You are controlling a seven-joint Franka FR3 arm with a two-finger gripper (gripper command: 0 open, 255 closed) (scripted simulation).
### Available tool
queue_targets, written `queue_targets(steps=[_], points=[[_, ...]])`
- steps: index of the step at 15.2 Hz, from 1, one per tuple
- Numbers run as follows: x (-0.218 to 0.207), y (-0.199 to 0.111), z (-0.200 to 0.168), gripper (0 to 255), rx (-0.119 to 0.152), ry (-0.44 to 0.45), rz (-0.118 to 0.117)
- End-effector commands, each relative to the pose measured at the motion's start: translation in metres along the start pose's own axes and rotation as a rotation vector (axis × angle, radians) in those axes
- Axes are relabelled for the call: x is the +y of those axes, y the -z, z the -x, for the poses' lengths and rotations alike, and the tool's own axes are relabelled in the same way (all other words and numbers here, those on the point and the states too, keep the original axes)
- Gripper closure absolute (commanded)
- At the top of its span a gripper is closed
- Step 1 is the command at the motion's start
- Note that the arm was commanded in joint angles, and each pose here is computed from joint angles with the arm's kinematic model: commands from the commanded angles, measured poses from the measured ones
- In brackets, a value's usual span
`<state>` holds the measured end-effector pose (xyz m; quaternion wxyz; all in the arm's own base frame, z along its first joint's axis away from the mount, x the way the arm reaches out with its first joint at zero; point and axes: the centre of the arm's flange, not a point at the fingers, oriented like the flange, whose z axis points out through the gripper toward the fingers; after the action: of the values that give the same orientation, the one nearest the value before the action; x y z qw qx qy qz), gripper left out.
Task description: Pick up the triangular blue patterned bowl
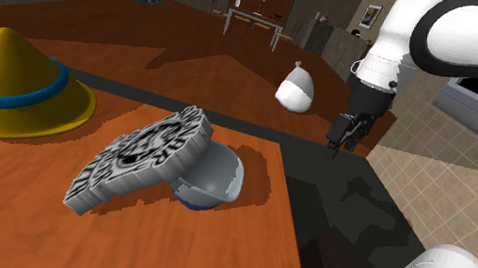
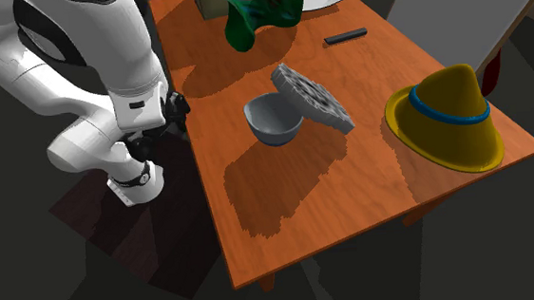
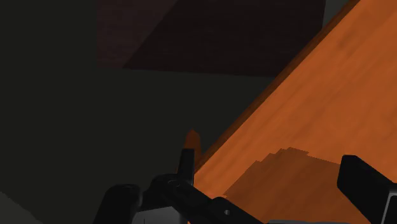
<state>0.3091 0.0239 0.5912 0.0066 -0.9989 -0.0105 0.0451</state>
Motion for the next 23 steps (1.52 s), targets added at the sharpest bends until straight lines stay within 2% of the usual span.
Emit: queue_targets(steps=[1,18,23], points=[[0.0,0.0,0.0,0,0.0,0.0,0.0],[-0.156,-0.053,-0.136,0,-0.05,-0.145,-0.121],[-0.162,-0.076,-0.144,0,-0.052,-0.15,-0.126]])
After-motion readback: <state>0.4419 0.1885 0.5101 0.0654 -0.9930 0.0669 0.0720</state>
